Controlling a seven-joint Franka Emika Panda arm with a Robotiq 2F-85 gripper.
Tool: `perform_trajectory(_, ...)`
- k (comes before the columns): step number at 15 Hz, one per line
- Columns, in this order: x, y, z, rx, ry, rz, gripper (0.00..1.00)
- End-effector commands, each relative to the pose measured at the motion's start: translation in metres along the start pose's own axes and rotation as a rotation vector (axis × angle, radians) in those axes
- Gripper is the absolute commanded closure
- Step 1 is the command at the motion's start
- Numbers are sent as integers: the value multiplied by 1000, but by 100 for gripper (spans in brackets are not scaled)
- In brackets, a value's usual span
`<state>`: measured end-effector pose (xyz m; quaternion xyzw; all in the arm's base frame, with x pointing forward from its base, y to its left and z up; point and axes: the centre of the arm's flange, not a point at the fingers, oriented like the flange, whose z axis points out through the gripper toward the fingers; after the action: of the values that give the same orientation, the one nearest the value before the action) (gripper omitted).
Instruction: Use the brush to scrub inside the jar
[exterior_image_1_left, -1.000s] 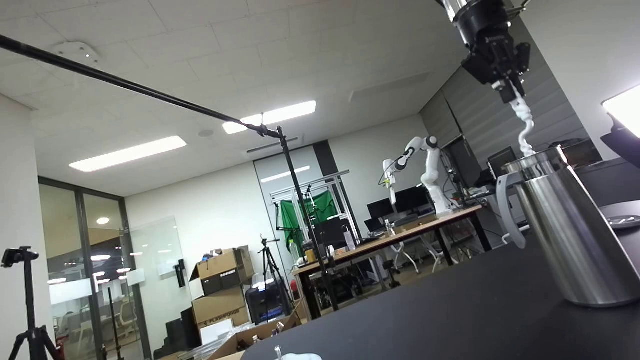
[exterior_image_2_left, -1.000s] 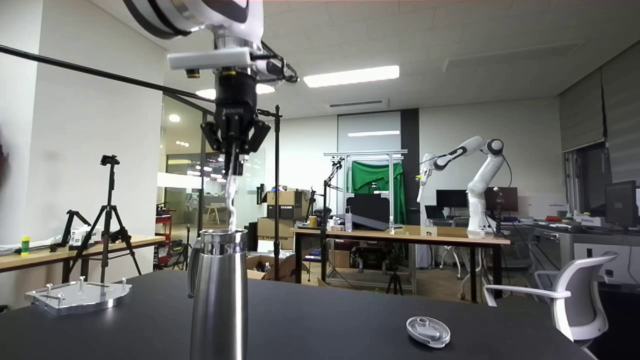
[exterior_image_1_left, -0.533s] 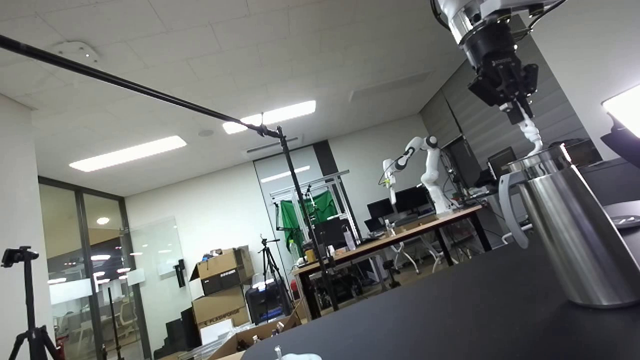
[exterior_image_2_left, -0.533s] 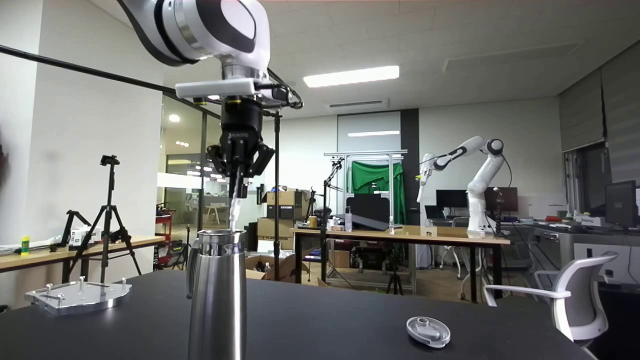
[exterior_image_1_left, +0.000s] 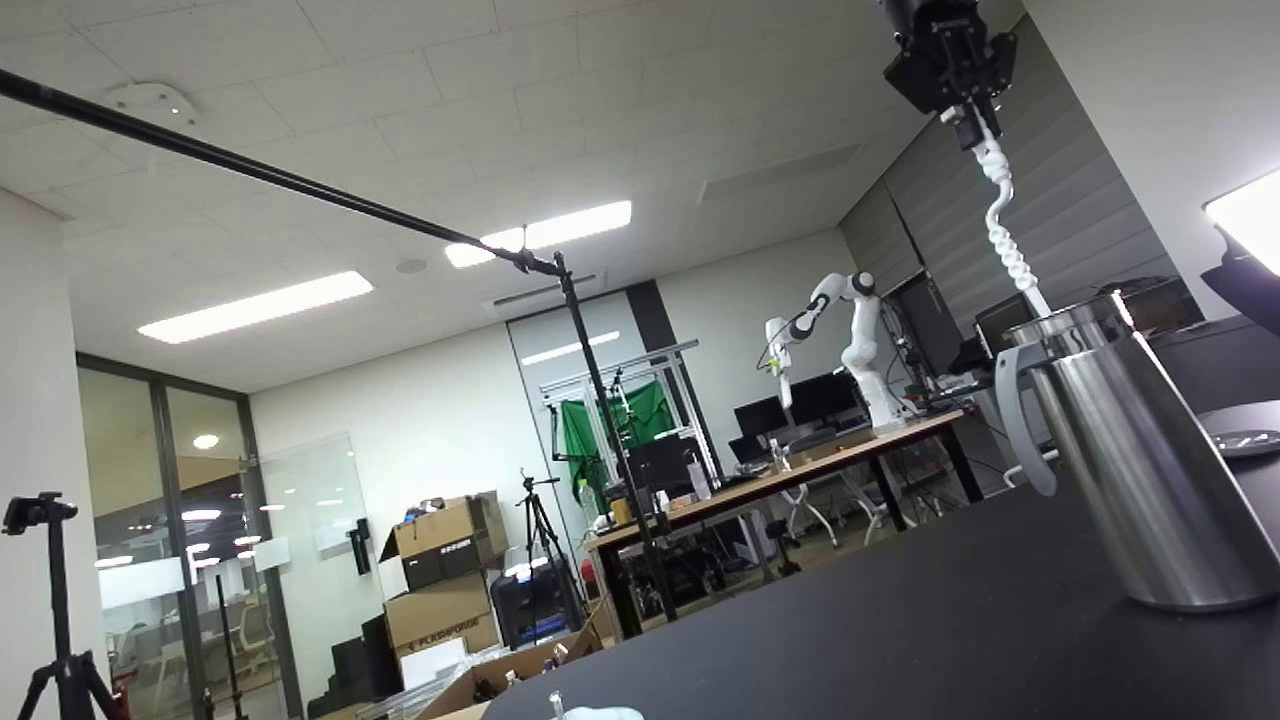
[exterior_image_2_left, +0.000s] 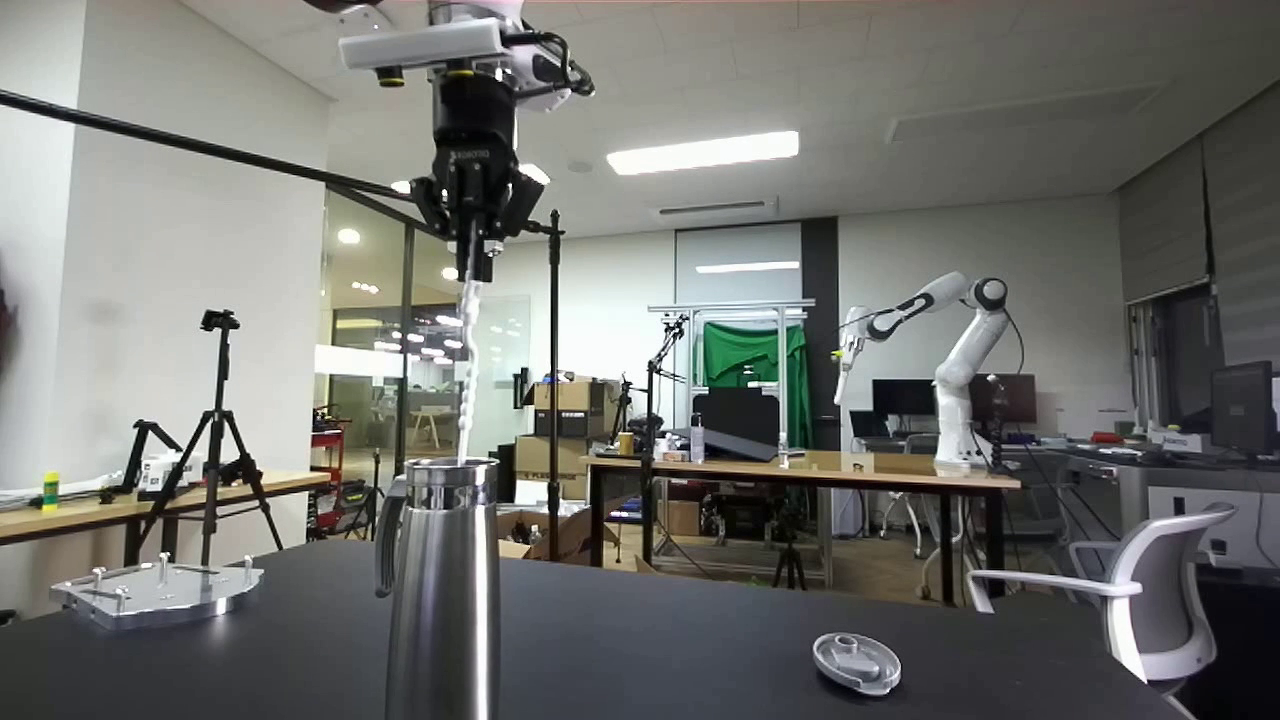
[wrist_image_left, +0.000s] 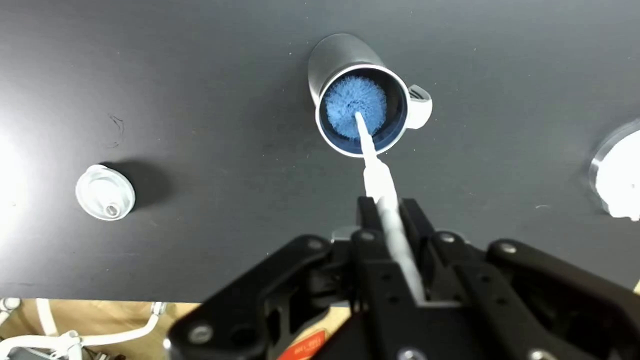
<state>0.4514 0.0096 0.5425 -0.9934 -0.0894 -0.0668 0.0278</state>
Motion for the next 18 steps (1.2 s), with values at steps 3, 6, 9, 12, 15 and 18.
perform_trajectory(3,-12,18,95,51,-74,94,96)
perform_trajectory(6,-14,20,132,39,-120,114,96)
perform_trajectory(9,0,18,101,15,-61,104,96)
perform_trajectory(12,8,14,61,12,-29,79,96)
perform_trajectory(15,3,11,39,26,-48,72,59)
perform_trajectory(18,-15,18,39,65,-135,84,40)
